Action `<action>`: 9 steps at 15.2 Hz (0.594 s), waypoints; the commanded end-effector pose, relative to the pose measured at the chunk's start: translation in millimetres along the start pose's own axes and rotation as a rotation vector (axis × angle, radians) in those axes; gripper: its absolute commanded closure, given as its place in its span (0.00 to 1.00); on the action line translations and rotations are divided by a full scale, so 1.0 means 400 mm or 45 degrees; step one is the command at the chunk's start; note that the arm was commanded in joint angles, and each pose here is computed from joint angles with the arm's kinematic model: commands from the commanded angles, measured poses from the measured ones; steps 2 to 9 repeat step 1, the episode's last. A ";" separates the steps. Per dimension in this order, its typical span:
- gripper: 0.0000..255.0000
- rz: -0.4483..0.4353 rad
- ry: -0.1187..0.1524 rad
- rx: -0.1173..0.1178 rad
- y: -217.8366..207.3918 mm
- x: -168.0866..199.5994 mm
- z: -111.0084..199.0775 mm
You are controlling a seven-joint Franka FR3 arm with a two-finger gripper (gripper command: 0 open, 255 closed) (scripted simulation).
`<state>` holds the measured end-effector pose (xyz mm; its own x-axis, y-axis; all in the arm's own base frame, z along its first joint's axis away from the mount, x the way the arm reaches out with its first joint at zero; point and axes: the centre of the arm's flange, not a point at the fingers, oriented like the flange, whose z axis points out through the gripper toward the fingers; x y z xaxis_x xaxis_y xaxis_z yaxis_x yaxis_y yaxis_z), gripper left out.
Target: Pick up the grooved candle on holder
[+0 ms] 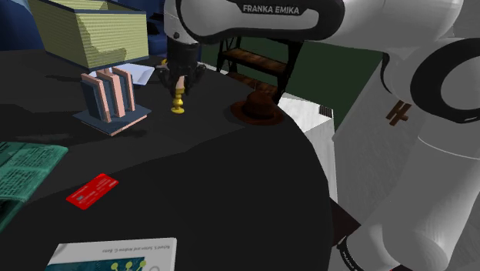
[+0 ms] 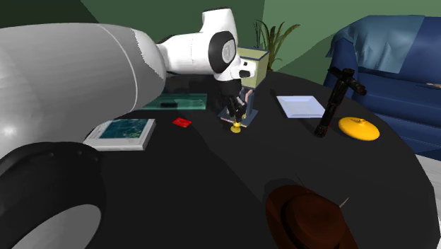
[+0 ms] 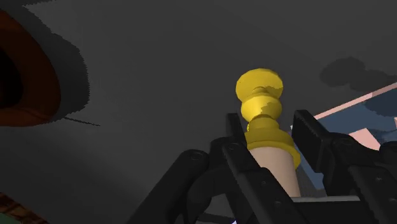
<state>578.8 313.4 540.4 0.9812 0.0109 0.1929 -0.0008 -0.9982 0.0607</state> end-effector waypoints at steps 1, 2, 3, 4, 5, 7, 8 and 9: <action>1.00 0.000 -0.001 0.000 0.001 0.002 -0.006; 1.00 0.000 -0.001 0.000 0.001 0.002 -0.006; 1.00 0.000 -0.001 0.000 0.001 0.002 -0.006; 1.00 0.000 -0.001 0.000 0.001 0.002 -0.006; 1.00 0.000 -0.001 0.000 0.001 0.002 -0.006; 1.00 0.000 -0.001 0.000 0.001 0.002 -0.006; 1.00 0.000 -0.001 0.000 0.001 0.002 -0.006; 1.00 0.000 -0.001 0.000 0.001 0.002 -0.006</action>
